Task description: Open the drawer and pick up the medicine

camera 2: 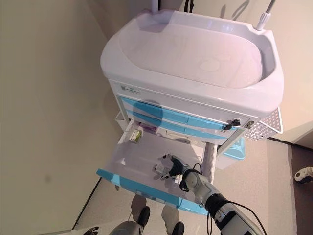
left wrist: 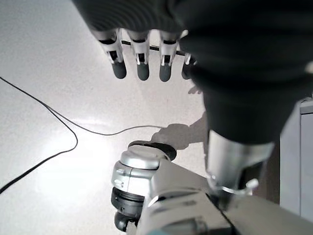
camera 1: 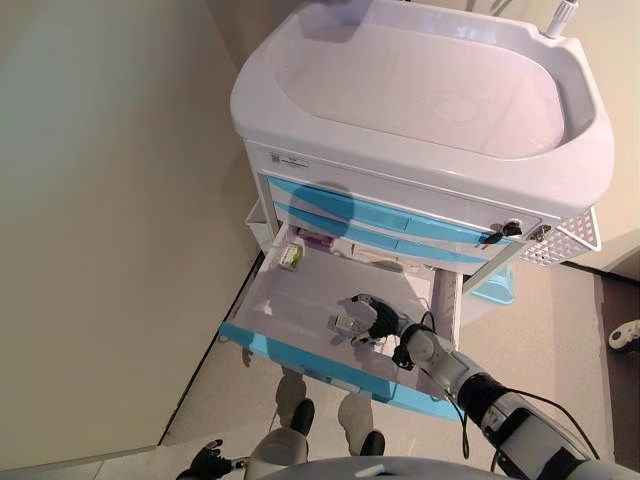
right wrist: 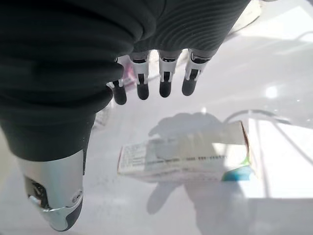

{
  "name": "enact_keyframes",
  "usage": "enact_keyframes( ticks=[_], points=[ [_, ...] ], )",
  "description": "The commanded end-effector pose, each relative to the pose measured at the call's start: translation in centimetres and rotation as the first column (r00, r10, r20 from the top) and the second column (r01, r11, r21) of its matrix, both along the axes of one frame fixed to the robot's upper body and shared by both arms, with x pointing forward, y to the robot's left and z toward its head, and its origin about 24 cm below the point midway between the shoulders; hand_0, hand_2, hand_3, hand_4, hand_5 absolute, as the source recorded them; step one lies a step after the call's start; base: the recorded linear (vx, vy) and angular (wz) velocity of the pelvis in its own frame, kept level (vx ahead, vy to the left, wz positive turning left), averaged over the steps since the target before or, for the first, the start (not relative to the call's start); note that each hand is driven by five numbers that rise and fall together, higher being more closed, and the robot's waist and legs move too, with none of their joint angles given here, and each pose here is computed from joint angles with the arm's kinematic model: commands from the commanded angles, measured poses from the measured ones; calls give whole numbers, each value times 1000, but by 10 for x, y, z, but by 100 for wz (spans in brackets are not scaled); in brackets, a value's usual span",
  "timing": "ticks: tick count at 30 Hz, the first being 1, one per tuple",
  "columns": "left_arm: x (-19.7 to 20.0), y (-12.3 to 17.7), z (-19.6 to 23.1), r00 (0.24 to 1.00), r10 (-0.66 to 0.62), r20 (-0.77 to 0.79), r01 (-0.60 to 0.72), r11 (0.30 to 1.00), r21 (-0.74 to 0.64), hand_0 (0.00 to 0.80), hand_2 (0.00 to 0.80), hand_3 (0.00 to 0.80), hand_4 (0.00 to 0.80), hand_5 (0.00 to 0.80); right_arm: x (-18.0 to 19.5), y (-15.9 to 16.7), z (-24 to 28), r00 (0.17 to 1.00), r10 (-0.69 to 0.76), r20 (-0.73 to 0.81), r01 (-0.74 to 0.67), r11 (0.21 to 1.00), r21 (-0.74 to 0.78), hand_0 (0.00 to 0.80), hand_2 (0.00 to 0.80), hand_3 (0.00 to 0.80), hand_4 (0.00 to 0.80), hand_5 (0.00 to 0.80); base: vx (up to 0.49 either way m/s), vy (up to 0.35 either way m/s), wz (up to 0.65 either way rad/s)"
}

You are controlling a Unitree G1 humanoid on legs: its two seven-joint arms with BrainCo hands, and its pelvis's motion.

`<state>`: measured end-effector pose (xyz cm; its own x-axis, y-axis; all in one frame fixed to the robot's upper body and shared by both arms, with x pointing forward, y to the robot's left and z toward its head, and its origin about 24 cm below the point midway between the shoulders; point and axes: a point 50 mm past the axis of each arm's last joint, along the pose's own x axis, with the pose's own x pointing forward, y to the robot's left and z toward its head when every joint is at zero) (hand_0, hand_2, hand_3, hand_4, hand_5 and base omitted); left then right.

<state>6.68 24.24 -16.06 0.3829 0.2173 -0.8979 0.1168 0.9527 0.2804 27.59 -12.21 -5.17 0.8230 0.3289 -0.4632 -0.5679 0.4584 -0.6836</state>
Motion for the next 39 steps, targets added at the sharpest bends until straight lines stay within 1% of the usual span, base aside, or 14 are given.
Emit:
enact_keyframes(
  ticks=[1, 2, 3, 6, 8, 9, 10, 14, 19, 25, 26, 27, 31, 39],
  points=[
    [9, 0, 1, 1000, -25, 14, 25, 999, 21, 0, 0, 0, 0, 0, 15, 14, 14, 989, 98, 107, -87, 991, -101, 0, 0, 0, 0, 0, -56, 22, -3],
    [16, -2, 2, 998, -52, 35, 51, 998, 23, 0, 0, 0, 0, 0, 20, 11, 12, 985, 122, 119, -98, 978, -186, 0, 0, 0, 0, 0, -48, 18, 0],
    [16, -2, 2, 998, -52, 36, 51, 998, 23, 0, 0, 0, 0, 0, 20, 11, 12, 985, 122, 120, -98, 978, -186, 0, 0, 0, 0, 0, -55, 20, -1],
    [30, -7, 4, 993, -100, 69, 98, 995, 23, 0, 0, 0, 0, 0, 24, 1, 4, 992, 90, 86, -63, 959, -275, 0, 0, 0, 0, 0, -46, 27, 4],
    [32, -8, 5, 991, -110, 73, 108, 994, 26, 0, 0, 0, 0, 0, 24, 0, 2, 994, 83, 77, -57, 956, -289, 0, 0, 0, 0, 0, -34, 32, 5],
    [37, -9, 6, 989, -124, 82, 122, 992, 29, 0, 0, 0, 0, 0, 26, -4, 0, 995, 73, 73, -44, 941, -335, 0, 0, 0, 0, 0, -37, 36, 5],
    [37, -9, 6, 989, -124, 83, 122, 992, 29, 0, 0, 0, 0, 0, 26, -4, 0, 995, 73, 74, -44, 941, -335, 0, 0, 0, 0, 0, -43, 40, 8],
    [48, -16, 8, 982, -158, 108, 156, 987, 26, 0, 0, 0, 0, 0, 30, -22, -2, 997, 36, 67, -3, 902, -432, 0, 0, 0, 0, 0, -38, 31, 10],
    [60, -21, 11, 970, -196, 141, 193, 980, 38, 0, 0, 0, 0, 0, 43, -33, 11, 992, -32, 124, 85, 892, -444, 0, 0, 0, 0, 0, -43, 48, 11],
    [62, -25, 10, 970, -194, 147, 190, 981, 35, 0, 0, 0, 0, 0, 52, -30, 21, 986, -21, 168, 95, 888, -451, 0, 0, 0, 0, 0, -15, 45, 1],
    [63, -26, 10, 970, -193, 148, 190, 981, 36, 0, 0, 0, 0, 0, 53, -28, 22, 985, -13, 174, 92, 887, -453, 75, 75, 75, 75, 75, -5, 36, -4],
    [64, -27, 11, 969, -194, 151, 191, 981, 37, 0, 0, 0, 0, 0, 55, -26, 24, 983, 11, 183, 78, 879, -470, 800, 800, 800, 800, 800, -5, 36, -4],
    [69, -29, 12, 968, -189, 168, 184, 982, 42, 0, 0, 0, 0, 0, 57, -21, 27, 978, 41, 207, 66, 873, -484, 800, 800, 800, 800, 800, -3, 17, -7],
    [74, -31, 14, 966, -180, 188, 175, 984, 43, 0, 0, 0, 0, 0, 56, -17, 27, 976, 48, 213, 62, 875, -479, 800, 800, 800, 800, 800, -2, -2, -3]
  ],
)
